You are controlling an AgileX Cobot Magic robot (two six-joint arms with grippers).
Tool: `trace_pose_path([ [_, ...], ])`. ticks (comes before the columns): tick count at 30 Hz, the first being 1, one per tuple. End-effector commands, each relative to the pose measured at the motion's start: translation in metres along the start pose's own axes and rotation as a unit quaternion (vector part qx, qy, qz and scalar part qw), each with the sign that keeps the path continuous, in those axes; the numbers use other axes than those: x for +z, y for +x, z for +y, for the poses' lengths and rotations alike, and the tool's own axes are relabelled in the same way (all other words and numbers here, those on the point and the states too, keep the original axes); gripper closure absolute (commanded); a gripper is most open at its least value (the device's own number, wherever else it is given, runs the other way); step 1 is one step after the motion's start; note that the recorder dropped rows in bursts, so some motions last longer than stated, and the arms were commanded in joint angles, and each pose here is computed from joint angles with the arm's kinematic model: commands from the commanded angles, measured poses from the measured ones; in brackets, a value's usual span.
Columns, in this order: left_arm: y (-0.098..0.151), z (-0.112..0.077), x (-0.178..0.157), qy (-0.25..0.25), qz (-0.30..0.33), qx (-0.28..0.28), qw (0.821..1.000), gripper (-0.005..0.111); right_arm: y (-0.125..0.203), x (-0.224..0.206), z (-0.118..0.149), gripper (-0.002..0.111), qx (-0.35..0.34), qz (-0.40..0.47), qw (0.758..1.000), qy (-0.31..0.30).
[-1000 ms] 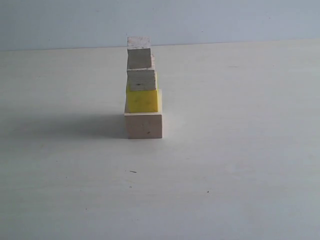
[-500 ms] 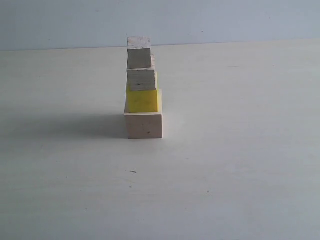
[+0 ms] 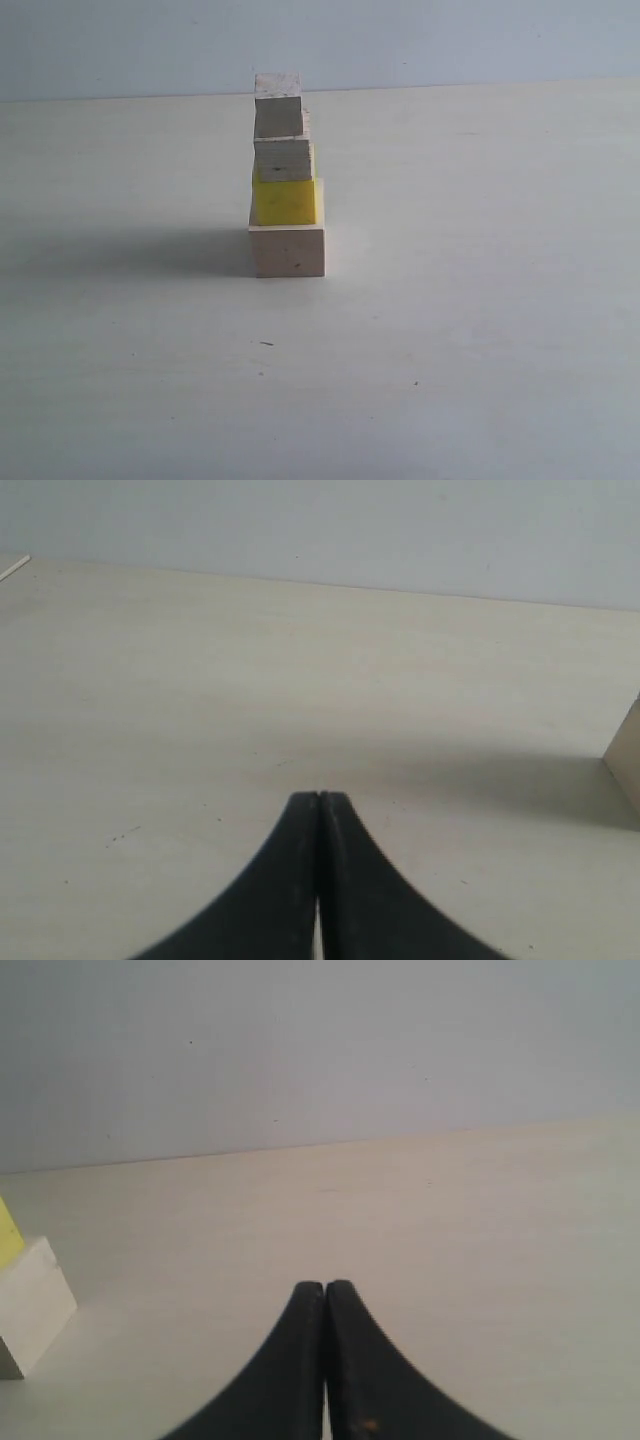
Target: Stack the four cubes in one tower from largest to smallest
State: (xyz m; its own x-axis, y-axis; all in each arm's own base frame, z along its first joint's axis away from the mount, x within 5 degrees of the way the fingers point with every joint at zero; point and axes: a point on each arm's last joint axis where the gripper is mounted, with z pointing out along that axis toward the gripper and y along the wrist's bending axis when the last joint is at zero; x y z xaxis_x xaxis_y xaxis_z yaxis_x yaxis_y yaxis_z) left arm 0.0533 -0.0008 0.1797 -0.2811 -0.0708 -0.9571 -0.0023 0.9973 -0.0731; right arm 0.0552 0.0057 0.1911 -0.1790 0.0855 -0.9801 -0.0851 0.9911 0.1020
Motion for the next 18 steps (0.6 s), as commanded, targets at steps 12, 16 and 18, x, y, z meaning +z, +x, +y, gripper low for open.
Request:
trace_pose_path([
  [12, -0.0014, -0.0003, -0.0005, 0.002, -0.008, -0.001, 1.000, 0.107, 0.0080, -0.0006, -0.0059, 0.108, -0.023, 0.036, 0.998, 0.043],
  [16, -0.0014, -0.0003, -0.0005, 0.002, -0.008, -0.001, 1.000, 0.107, 0.0079, -0.0007, -0.0069, 0.108, -0.022, 0.036, 0.998, 0.053],
  [18, -0.0014, -0.0003, -0.0005, 0.002, -0.008, -0.001, 1.000, 0.107, 0.0079, -0.0007, -0.0069, 0.108, -0.022, 0.036, 0.998, 0.053],
])
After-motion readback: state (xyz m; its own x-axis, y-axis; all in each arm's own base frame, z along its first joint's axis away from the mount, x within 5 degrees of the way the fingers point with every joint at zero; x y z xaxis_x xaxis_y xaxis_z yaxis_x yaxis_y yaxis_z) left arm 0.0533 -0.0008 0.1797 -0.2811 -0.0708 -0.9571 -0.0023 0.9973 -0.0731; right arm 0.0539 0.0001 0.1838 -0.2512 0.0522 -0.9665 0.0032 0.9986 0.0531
